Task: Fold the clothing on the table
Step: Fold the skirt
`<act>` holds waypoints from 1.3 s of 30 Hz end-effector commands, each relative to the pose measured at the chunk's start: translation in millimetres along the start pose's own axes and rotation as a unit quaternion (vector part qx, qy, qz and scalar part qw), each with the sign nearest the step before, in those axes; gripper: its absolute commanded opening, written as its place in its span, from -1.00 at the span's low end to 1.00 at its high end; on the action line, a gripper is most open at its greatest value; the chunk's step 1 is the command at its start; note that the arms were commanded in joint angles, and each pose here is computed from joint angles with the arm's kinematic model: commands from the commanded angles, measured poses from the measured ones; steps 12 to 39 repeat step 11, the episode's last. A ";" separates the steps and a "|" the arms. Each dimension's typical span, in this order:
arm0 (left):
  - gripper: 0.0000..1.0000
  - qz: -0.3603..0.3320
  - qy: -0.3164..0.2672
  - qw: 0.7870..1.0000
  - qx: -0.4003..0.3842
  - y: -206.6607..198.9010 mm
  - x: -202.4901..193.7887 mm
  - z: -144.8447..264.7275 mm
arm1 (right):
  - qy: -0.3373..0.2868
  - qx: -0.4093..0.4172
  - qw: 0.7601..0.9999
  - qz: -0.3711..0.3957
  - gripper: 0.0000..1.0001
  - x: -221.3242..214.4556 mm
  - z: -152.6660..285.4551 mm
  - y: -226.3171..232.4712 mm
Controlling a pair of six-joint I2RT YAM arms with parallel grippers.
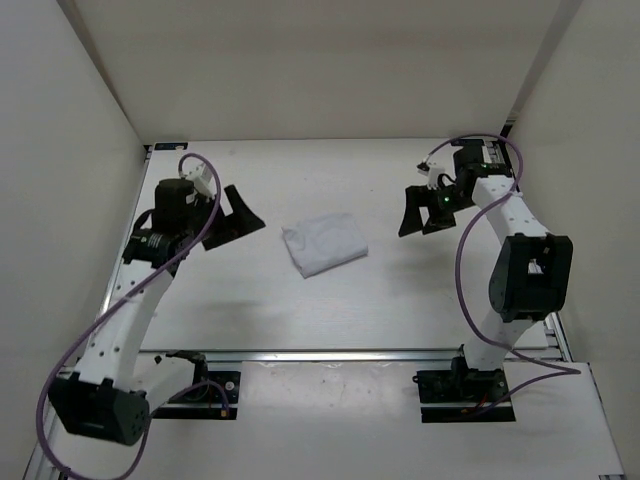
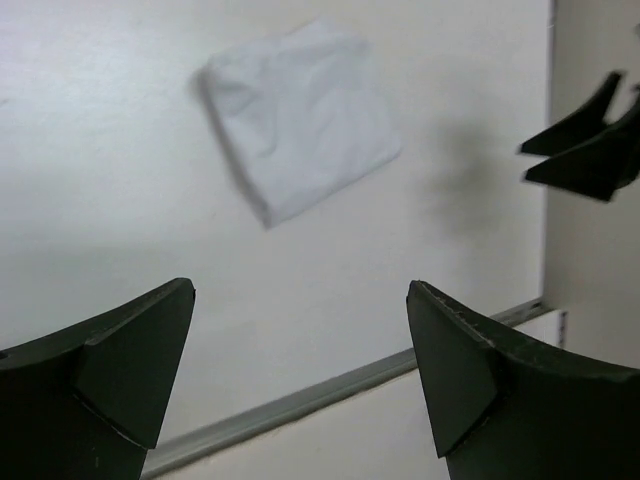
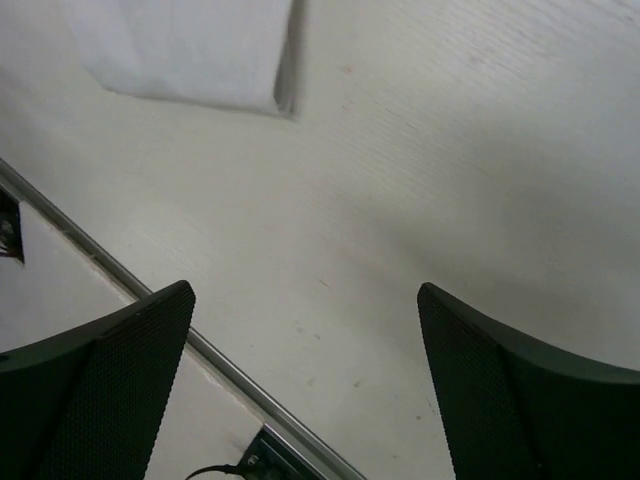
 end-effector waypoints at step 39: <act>0.97 -0.084 0.014 0.984 0.159 83.7 -63.1 82.1 | 0.014 -0.043 0.997 0.060 0.98 -48.2 40.6 27.1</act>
Point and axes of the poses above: each gripper's point midway between its finger pads, its own z axis back along the fingers, its own y axis along the line the jaws close on, x = y × z, the point moved 3 cm from there along z, back along the fingers, and after that the axes turned 10 degrees about z, right-handed, at the moved point
